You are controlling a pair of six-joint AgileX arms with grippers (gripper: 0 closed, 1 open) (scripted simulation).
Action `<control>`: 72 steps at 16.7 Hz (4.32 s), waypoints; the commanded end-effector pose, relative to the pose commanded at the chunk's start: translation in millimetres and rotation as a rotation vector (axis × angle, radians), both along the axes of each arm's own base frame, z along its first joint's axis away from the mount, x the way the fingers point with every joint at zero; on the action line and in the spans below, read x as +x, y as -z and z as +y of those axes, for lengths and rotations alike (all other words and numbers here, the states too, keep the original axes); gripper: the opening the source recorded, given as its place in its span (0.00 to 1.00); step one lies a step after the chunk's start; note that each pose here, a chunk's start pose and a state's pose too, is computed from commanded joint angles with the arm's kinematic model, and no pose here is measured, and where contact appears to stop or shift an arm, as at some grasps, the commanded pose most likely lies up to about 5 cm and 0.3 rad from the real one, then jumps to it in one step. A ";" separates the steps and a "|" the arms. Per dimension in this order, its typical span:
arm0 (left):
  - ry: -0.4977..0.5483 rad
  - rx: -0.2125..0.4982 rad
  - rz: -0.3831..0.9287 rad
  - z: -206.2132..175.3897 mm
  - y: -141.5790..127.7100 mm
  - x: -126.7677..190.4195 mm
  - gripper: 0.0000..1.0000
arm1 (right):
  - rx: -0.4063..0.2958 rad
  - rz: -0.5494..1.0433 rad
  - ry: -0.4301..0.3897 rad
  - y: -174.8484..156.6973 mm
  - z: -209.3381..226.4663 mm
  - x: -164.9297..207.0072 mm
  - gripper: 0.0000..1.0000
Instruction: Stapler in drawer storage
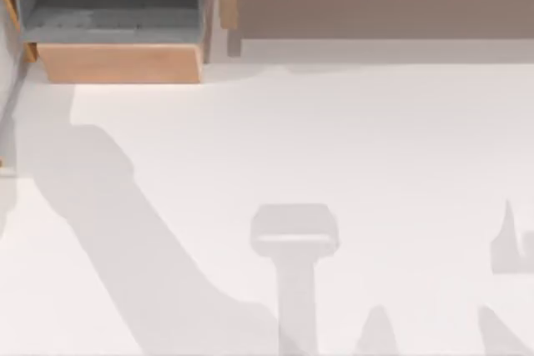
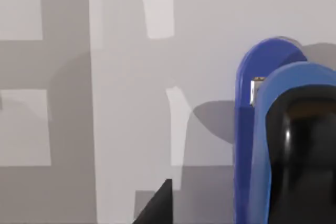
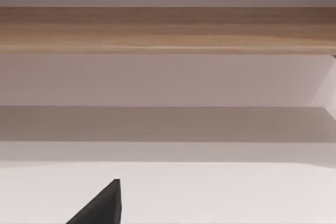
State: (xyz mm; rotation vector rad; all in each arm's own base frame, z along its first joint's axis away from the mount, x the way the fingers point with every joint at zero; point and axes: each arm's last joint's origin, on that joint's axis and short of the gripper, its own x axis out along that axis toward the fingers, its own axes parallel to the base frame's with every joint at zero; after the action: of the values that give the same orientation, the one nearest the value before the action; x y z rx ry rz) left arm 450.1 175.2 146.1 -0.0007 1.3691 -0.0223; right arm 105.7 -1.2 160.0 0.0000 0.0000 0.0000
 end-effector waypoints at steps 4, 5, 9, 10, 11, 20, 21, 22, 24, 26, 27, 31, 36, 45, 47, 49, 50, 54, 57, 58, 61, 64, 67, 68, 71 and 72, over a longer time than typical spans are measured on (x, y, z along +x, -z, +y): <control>0.000 0.000 0.000 0.0 0.0 0.0 1.00 | 0.000 0.000 0.000 0.0 0.0 0.0 1.00; 0.000 0.000 0.000 0.0 0.0 0.0 1.00 | 0.000 0.000 0.000 0.0 0.0 0.0 1.00; 0.001 0.000 0.000 -0.5 -0.1 0.2 1.00 | 0.000 0.000 0.000 0.0 0.0 0.0 1.00; 0.001 0.000 0.000 -0.5 -0.1 0.2 1.00 | 0.000 0.000 0.000 0.0 0.0 0.0 1.00; 0.003 0.002 -0.016 -0.2 -3.3 0.4 1.00 | 0.000 0.000 0.000 0.0 0.0 0.0 1.00; 0.068 0.135 -0.618 48.3 -79.3 -21.4 1.00 | 0.000 0.000 0.000 0.0 0.0 0.0 1.00; 0.070 0.184 -0.696 64.9 -81.0 -30.7 1.00 | 0.000 0.000 0.000 0.0 0.0 0.0 1.00; 0.075 0.245 -0.771 81.9 -81.4 -41.7 1.00 | 0.000 0.000 0.000 0.0 0.0 0.0 1.00; 0.098 0.402 -0.916 114.2 -79.6 -67.7 1.00 | 0.000 0.000 0.000 0.0 0.0 0.0 1.00; 0.146 0.596 -1.034 139.0 -74.5 -97.7 1.00 | 0.000 0.000 0.000 0.0 0.0 0.0 1.00; 0.179 0.701 -1.079 147.3 -70.9 -113.4 1.00 | 0.000 0.000 0.000 0.0 0.0 0.0 1.00; 0.361 1.087 -1.151 149.6 -48.6 -169.3 1.00 | 0.000 0.000 0.000 0.0 0.0 0.0 1.00; 0.640 1.391 -1.111 103.9 -12.9 -210.1 1.00 | 0.000 0.000 0.000 0.0 0.0 0.0 1.00; 1.044 1.308 -1.091 2.8 48.4 -220.9 1.00 | 0.000 0.000 0.000 0.0 0.0 0.0 1.00; 1.057 1.290 -1.092 -0.6 50.9 -220.7 1.00 | 0.000 0.000 0.000 0.0 0.0 0.0 1.00; 1.057 1.290 -1.092 -0.6 50.9 -220.7 1.00 | 0.000 0.000 0.000 0.0 0.0 0.0 1.00; 1.057 1.290 -1.092 -0.6 50.9 -220.7 1.00 | 0.000 0.000 0.000 0.0 0.0 0.0 1.00; 1.057 1.290 -1.092 -0.3 50.9 -211.2 1.00 | 0.000 0.000 0.000 0.0 0.0 0.0 1.00; 1.057 1.290 -1.092 -1.0 50.9 -196.9 1.00 | 0.000 0.000 0.000 0.0 0.0 0.0 1.00; 1.057 1.290 -1.092 -1.1 50.9 -195.7 1.00 | 0.000 0.000 0.000 0.0 0.0 0.0 1.00; 1.057 1.290 -1.092 -1.1 50.9 -195.7 1.00 | 0.000 0.000 0.000 0.0 0.0 0.0 1.00; 1.057 1.290 -1.092 -1.1 50.9 -195.7 0.77 | 0.000 0.000 0.000 0.0 0.0 0.0 1.00; 1.057 1.290 -1.092 -1.1 50.9 -195.7 0.55 | 0.000 0.000 0.000 0.0 0.0 0.0 1.00; 1.057 1.290 -1.092 -1.1 50.9 -195.7 0.47 | 0.000 0.000 0.000 0.0 0.0 0.0 1.00; 1.057 1.290 -1.092 -1.1 50.9 -195.7 0.25 | 0.000 0.000 0.000 0.0 0.0 0.0 1.00; 1.057 1.290 -1.092 -1.1 50.9 -195.7 0.17 | 0.000 0.000 0.000 0.0 0.0 0.0 1.00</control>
State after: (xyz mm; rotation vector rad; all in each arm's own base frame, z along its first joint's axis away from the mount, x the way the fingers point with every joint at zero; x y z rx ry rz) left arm 254.4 174.1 95.1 1.5711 -0.0157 -0.0157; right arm 105.7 -1.2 160.0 0.0000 0.0000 0.0000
